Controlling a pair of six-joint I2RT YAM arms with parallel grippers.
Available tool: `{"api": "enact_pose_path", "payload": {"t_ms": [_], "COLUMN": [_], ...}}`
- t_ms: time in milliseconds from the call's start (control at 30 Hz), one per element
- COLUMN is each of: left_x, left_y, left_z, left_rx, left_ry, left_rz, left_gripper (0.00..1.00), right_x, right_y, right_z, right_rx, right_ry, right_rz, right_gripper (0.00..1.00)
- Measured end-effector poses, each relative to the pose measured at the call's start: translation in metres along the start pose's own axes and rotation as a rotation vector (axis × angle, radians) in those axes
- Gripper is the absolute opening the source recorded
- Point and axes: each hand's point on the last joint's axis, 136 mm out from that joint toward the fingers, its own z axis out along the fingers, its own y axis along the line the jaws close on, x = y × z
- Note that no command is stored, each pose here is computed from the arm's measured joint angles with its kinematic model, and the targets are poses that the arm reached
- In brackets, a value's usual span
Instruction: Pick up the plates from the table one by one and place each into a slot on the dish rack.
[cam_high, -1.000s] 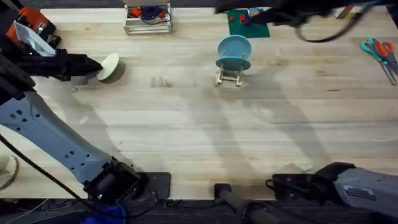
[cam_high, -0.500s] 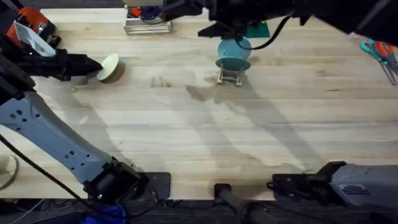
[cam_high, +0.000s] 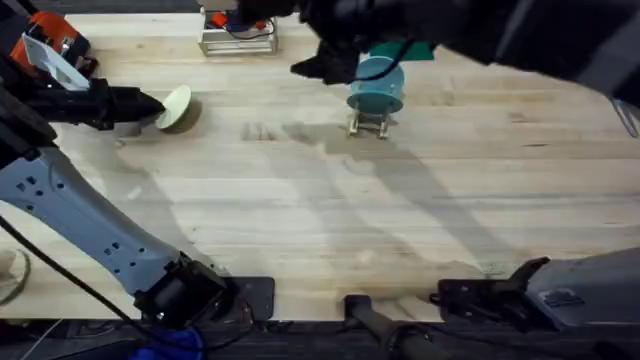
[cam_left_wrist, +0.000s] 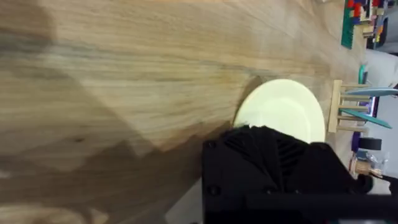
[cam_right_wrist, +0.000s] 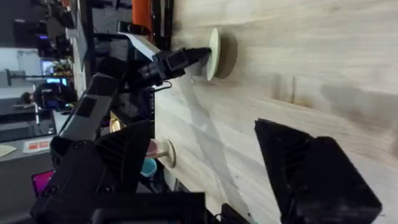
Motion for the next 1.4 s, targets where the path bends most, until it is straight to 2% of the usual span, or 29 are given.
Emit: {"api": "enact_pose_path", "payload": {"t_ms": [167,333,600,867,1400], "left_x": [0.0,0.0,0.0,0.0,-0.001], "left_y": [0.0,0.0,0.0,0.0,0.0], "left_z": [0.0,0.0,0.0,0.0,0.0], "left_rx": [0.0,-0.001,-0.001,-0.001,-0.001], "left_ry": [0.0,-0.001,-0.001,-0.001,-0.002], "left_rz": [0.0,0.002,0.002,0.002,0.003], "left_gripper": [0.04,0.04,0.041,0.041,0.041], "right_x": [0.013,0.019,0.005,0.004,0.044], "right_y": [-0.013,-0.022,0.004,0.022,0.02], "right_z": [0.028,0.042,0.053,0.094,0.188], "right_rx": [0.032,0.086,0.075,0.1,0.044], "right_ry": [0.036,0.015,-0.028,0.006,0.068], "right_rz": [0.043,0.049,0.011,-0.044,-0.126], "right_gripper": [0.994,0.994,0.994,0.994,0.993]}}
